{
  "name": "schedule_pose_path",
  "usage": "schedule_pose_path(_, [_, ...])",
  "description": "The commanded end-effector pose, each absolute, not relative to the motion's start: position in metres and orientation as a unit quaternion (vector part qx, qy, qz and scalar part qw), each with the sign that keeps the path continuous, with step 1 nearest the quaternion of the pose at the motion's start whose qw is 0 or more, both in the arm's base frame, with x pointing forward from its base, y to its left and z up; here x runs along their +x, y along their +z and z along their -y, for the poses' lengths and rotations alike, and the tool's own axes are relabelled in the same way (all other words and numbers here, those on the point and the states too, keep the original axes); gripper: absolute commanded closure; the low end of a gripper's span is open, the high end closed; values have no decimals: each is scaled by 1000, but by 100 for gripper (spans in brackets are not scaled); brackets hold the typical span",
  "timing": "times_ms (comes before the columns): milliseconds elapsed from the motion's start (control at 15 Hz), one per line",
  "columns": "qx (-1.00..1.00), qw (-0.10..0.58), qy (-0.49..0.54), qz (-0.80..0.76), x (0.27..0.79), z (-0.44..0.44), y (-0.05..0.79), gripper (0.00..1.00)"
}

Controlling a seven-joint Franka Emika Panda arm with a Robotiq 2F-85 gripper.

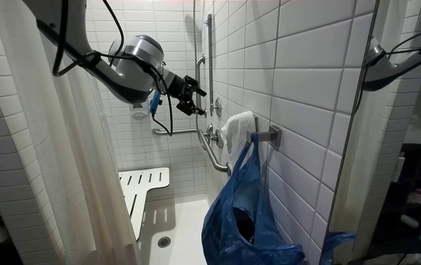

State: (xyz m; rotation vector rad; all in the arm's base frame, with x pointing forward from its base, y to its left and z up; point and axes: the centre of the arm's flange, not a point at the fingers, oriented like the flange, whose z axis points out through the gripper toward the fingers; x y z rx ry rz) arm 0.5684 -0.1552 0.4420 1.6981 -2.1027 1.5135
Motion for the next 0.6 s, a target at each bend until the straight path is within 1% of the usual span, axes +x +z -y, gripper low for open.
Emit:
schedule_pose_path(0, [548, 22, 488, 679, 568, 155, 442, 0])
schedule_pose_path(533, [542, 8, 469, 697, 564, 155, 434, 0])
